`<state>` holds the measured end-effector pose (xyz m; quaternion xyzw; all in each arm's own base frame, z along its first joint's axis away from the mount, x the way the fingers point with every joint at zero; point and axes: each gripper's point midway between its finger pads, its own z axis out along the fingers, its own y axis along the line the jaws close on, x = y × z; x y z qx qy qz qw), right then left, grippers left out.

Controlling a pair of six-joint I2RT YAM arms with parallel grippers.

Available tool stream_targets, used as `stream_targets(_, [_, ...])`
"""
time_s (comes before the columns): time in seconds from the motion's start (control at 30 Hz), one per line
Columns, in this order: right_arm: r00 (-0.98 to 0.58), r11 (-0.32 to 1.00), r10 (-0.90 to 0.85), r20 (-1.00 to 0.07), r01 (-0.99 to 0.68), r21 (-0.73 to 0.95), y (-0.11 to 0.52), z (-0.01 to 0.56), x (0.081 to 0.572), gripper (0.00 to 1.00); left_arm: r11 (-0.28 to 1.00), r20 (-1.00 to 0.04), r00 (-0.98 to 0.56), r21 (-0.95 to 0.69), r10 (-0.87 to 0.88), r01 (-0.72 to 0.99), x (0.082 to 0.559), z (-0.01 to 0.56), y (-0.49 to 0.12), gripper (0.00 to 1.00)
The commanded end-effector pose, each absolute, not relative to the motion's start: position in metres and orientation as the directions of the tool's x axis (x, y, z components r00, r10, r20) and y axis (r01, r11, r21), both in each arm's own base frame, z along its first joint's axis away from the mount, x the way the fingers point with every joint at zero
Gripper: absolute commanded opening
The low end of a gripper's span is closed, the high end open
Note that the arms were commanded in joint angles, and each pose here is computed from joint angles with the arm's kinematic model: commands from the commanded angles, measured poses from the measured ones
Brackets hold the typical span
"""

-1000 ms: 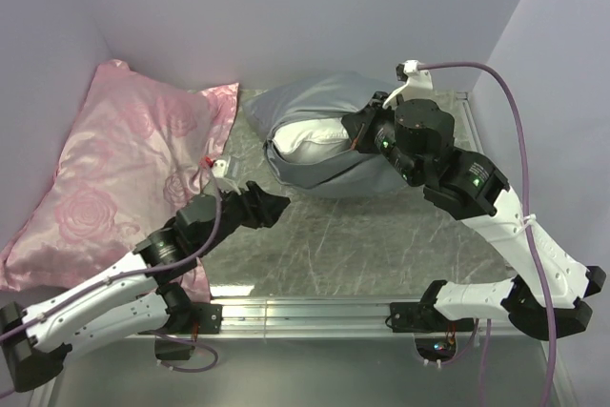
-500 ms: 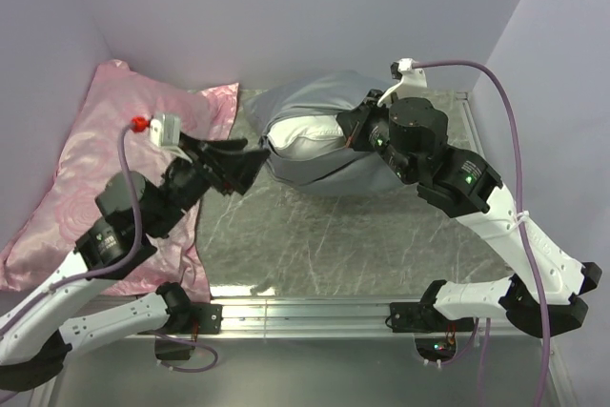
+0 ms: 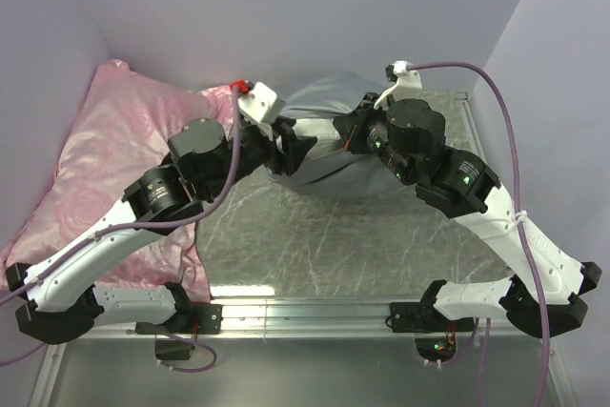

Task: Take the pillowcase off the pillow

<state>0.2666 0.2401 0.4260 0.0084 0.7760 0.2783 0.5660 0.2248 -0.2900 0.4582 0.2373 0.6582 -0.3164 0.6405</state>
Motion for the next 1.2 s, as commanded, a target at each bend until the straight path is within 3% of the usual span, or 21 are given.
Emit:
stream_targets(0.0, [-0.282, 0.798, 0.4, -0.872, -0.361, 0.483, 0.236, 0.469, 0.261, 0.0, 0.667, -0.997, 0.059, 0.071, 0.041, 0.742, 0.215, 0.458, -0.291, 0.59])
stream_targets(0.2, [-0.284, 0.793, 0.396, -0.873, -0.374, 0.482, 0.234, 0.471, 0.256, 0.0, 0.664, -0.985, 0.134, 0.174, 0.112, 0.727, 0.212, 0.448, -0.303, 0.65])
stream_targets(0.5, [-0.29, 0.779, 0.399, -0.87, -0.394, 0.489, 0.233, 0.472, 0.249, 0.0, 0.756, -0.97, 0.136, 0.241, 0.2, 0.609, 0.241, 0.424, -0.306, 0.53])
stream_targets(0.57, [-0.288, 0.78, 0.399, -0.87, -0.392, 0.487, 0.231, 0.472, 0.248, 0.0, 0.741, -0.971, 0.141, 0.24, 0.195, 0.627, 0.238, 0.421, -0.309, 0.56])
stream_targets(0.63, [-0.283, 0.781, 0.401, -0.871, -0.392, 0.487, 0.229, 0.474, 0.248, 0.0, 0.715, -0.968, 0.138, 0.247, 0.208, 0.654, 0.234, 0.414, -0.313, 0.66])
stream_targets(0.8, [-0.28, 0.774, 0.402, -0.872, -0.405, 0.487, 0.231, 0.483, 0.248, 0.0, 0.662, -0.968, 0.136, 0.243, 0.21, 0.709, 0.222, 0.396, -0.326, 0.72])
stream_targets(1.17, [-0.298, 0.758, 0.391, -0.871, -0.433, 0.488, 0.245, 0.485, 0.246, 0.0, 0.705, -0.973, 0.121, 0.226, 0.196, 0.673, 0.219, 0.365, -0.338, 0.69])
